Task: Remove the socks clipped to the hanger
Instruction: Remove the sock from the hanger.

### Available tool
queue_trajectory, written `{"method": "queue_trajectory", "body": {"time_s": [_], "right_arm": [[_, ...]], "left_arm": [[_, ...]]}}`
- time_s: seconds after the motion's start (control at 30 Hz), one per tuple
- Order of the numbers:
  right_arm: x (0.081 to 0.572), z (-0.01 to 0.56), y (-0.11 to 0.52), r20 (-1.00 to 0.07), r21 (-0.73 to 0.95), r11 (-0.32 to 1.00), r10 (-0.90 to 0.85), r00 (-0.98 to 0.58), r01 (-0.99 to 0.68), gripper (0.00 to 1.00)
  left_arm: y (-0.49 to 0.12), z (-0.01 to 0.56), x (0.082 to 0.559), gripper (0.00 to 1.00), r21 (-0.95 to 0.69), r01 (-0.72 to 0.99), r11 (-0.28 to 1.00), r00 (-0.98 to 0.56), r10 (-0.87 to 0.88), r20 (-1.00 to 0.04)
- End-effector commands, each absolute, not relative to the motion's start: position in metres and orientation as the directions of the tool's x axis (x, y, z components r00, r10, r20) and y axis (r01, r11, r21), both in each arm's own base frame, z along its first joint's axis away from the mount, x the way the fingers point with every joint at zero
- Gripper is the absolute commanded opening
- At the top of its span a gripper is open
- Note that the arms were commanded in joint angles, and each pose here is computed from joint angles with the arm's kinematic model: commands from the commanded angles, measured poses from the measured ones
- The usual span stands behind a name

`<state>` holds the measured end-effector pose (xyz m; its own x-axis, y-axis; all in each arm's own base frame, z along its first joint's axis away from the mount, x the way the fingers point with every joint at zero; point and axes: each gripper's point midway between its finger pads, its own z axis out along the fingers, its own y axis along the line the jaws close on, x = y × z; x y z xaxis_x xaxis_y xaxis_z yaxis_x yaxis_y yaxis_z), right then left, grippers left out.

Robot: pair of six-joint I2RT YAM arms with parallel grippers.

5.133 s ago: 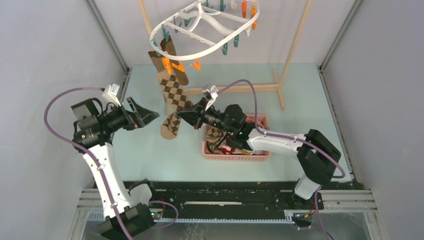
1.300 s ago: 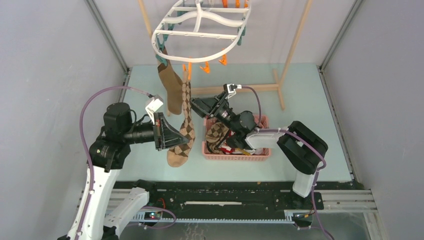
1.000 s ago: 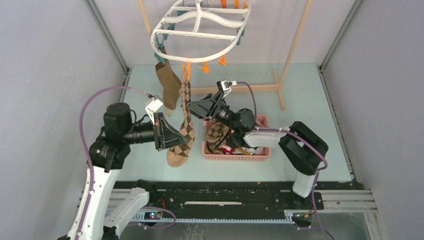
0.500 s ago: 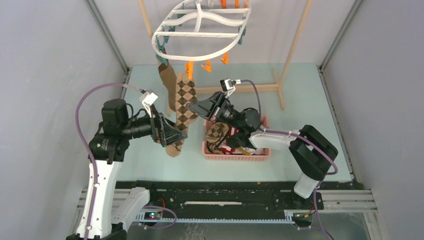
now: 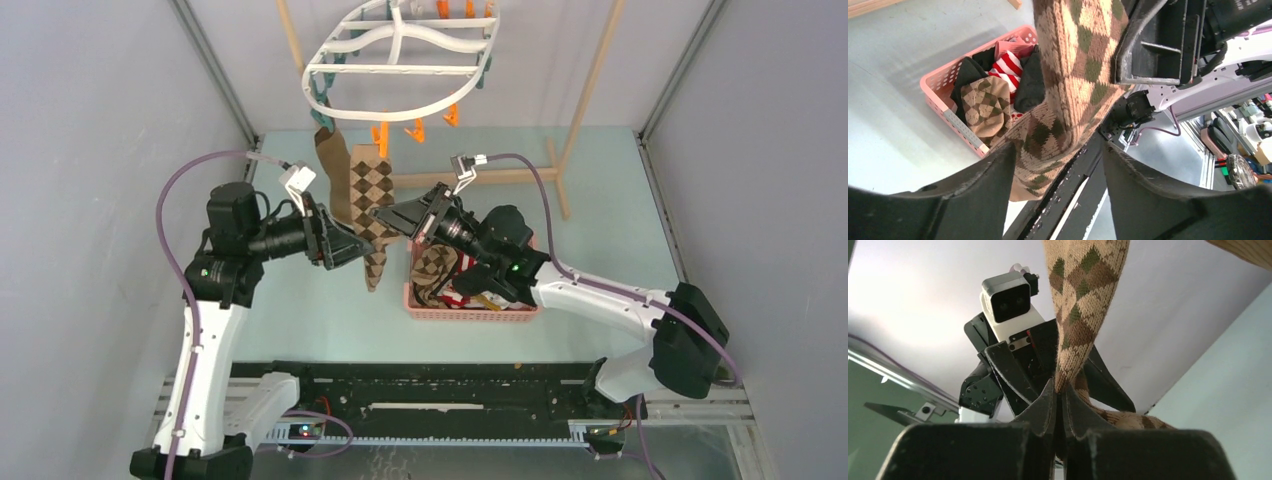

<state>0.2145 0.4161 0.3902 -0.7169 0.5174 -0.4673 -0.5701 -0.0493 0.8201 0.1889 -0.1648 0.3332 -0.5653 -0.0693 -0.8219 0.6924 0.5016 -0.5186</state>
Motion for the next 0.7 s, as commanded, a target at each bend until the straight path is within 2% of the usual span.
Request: {"method": "queue_trajectory", "body": {"time_s": [0.0, 0.13, 0.23, 0.47, 0.67], "right_arm": [[0.222, 0.389, 0.420, -0.512, 0.823, 0.065, 0.516, -0.687, -0.565, 0.08], [0.224, 0.392, 0.426, -0.472, 0.841, 0.019, 0.517, -0.714, -0.541, 0.11], [0.225, 0.398, 0.426, -0.432, 0.852, -0.036, 0.516, -0.740, -0.522, 0.13], [0.228, 0.418, 0.415, -0.382, 0.850, -0.122, 0.528, -0.758, -0.513, 0.37], [0.243, 0.412, 0.409, -0.287, 0.871, -0.192, 0.547, -0.786, -0.452, 0.68]], "left_arm": [[-0.170, 0.354, 0.195, 0.64, -0.498, 0.726, 0.475, -0.520, -0.094, -0.849], [-0.179, 0.359, 0.191, 0.55, -0.516, 0.744, 0.424, -0.527, -0.102, -0.844], [-0.183, 0.365, 0.192, 0.32, -0.522, 0.750, 0.405, -0.521, -0.123, -0.845], [-0.182, 0.359, 0.195, 0.02, -0.538, 0.733, 0.417, -0.536, -0.133, -0.834], [-0.185, 0.362, 0.187, 0.00, -0.578, 0.726, 0.374, -0.571, -0.142, -0.809]]}}
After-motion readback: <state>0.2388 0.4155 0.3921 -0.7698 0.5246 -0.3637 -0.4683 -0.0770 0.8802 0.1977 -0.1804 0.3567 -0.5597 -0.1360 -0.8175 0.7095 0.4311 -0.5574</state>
